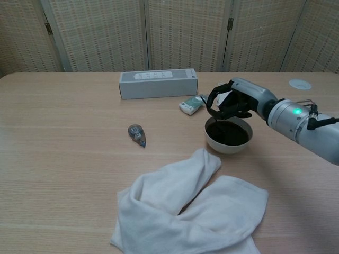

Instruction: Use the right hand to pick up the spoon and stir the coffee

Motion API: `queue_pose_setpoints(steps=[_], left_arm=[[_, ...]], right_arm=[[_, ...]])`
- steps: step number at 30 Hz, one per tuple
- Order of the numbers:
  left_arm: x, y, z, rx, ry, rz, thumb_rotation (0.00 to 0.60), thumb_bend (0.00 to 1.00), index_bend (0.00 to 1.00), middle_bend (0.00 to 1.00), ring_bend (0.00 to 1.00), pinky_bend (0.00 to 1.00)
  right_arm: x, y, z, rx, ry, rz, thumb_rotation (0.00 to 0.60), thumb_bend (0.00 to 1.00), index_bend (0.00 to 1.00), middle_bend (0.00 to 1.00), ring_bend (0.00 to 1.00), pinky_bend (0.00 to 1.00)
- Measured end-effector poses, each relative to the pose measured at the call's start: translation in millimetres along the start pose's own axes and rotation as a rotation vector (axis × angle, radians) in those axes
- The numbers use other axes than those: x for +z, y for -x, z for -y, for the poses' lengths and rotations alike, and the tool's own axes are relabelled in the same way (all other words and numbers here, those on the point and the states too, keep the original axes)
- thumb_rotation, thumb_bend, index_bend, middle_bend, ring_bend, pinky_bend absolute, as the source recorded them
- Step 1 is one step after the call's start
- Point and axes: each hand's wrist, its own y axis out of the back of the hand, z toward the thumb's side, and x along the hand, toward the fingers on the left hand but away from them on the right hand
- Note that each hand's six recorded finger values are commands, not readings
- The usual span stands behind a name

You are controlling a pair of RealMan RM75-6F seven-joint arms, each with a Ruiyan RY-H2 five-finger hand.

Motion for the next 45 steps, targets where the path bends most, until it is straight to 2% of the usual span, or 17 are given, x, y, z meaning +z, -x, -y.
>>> queue_pose_setpoints(steps=[5,12,19,26,30,37,45], left_arm=[[0,1,-1,-0.001,0.001,-0.001,0.600,0.21,0.20,0.20,0.19,0.19],[-1,1,-1,-0.004,-0.001,-0.009,0.600,0.22,0.20,0.20,0.19,0.19],[3,0,1,-0.011,0.000,0.002,0.600,0.22,0.20,0.20,0.19,0.19],[5,-1,0,-0.008,0.002,0.008,0.600,0.22,0.20,0.20,0.19,0.19],[6,-1,0,-0.008,0.002,0.007,0.600,0.22,0.20,0.20,0.19,0.19],[4,0,-1,-0.008,0.004,0.000,0.600,0.22,0.20,0.20,0.19,0.19],[3,0,1,-0.010,0.007,0.000,0.600,0.21,0.20,0.20,0.19,0.19]], right_arm=[[0,6,13,0.012,0.063,-0.001,0.600,0.50,0.73,1.00,1.00,1.00],[-4,2,22,0.042,0.067,-0.022,0.600,0.51,0.73,1.00,1.00,1.00],[-23,-8,9,0.036,0.036,-0.014,0.600,0.52,0.74,1.00,1.00,1.00],[-35,-6,-6,0.011,-0.002,0.010,0.600,0.52,0.74,1.00,1.00,1.00],[-30,1,-6,0.004,-0.011,0.003,0.600,0.52,0.74,1.00,1.00,1.00],[-16,11,4,0.016,-0.006,-0.028,0.600,0.52,0.74,1.00,1.00,1.00],[-12,3,15,0.052,0.002,-0.052,0.600,0.52,0.74,1.00,1.00,1.00]])
